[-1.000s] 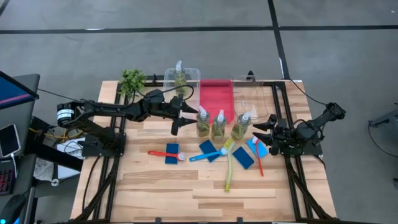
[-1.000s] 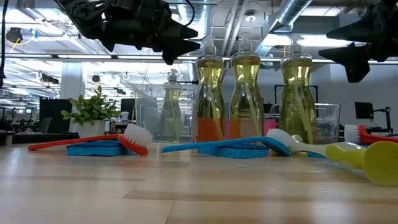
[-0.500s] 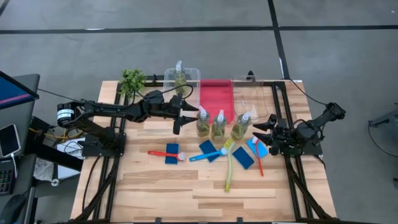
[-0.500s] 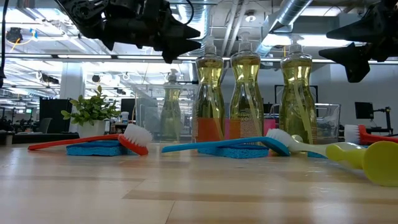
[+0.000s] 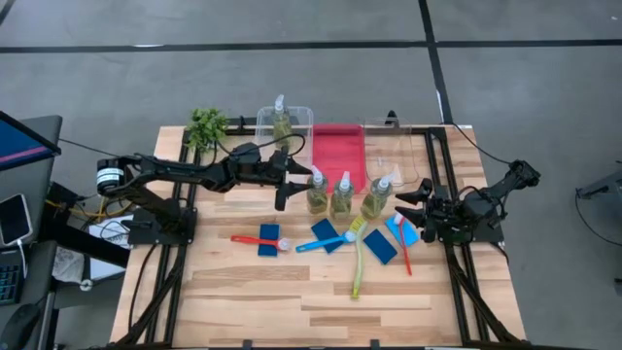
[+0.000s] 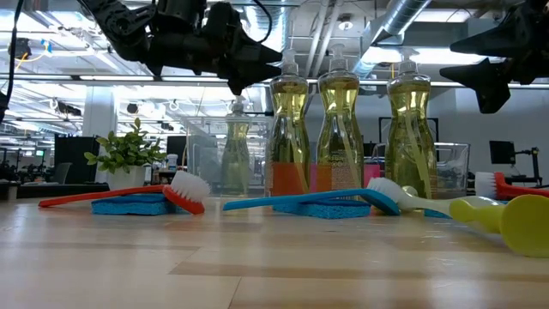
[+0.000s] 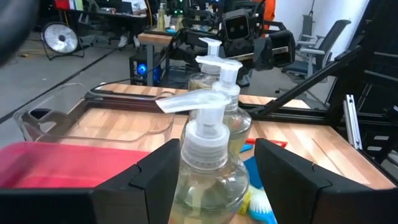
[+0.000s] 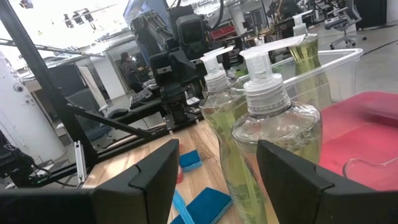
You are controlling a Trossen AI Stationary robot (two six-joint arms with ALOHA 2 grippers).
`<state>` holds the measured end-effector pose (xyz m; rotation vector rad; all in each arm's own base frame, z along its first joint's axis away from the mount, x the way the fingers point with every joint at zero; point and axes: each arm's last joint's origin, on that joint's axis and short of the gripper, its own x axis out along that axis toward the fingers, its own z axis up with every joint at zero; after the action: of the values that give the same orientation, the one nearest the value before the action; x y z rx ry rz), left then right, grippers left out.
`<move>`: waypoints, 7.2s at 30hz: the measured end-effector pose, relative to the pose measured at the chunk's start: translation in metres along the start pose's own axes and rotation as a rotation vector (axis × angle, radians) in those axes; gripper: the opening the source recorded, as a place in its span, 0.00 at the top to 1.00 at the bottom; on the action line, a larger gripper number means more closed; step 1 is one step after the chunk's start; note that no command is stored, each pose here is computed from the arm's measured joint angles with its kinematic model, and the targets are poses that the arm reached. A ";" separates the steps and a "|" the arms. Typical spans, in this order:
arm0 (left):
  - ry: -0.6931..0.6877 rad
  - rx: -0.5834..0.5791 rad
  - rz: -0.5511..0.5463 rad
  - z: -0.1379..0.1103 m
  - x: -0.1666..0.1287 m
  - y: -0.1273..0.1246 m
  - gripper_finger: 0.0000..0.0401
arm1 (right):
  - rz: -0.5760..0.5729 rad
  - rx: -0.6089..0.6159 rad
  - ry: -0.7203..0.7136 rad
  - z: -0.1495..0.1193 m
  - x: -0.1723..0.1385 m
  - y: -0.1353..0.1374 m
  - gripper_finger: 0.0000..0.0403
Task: Pick & Place Kitchen Sink Supplies
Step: Put the yellow dish soap into the transparent container
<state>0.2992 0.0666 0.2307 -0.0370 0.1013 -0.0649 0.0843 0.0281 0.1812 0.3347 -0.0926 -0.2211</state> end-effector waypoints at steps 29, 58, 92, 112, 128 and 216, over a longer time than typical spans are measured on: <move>-0.052 0.017 -0.001 0.003 0.026 0.008 0.48 | -0.001 0.000 -0.001 0.000 0.000 0.000 0.48; 0.001 -0.001 0.000 -0.004 0.026 0.008 0.56 | -0.002 -0.004 0.004 0.000 0.000 0.000 0.48; 0.008 0.014 -0.013 -0.004 0.030 -0.005 0.70 | -0.002 -0.005 0.005 -0.001 0.000 0.000 0.48; -0.129 0.051 -0.016 0.043 -0.002 -0.014 0.70 | -0.001 -0.005 0.005 -0.001 0.000 0.000 0.48; -0.315 0.108 0.055 0.096 -0.056 -0.011 0.69 | -0.001 -0.005 0.005 -0.001 0.000 0.000 0.48; 0.010 -0.020 0.472 0.007 -0.045 0.119 0.66 | -0.007 -0.021 0.020 -0.003 0.000 -0.001 0.48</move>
<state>0.2631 0.1882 0.2377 -0.0322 0.1189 0.4079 0.0844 0.0281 0.1786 0.3166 -0.0695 -0.2252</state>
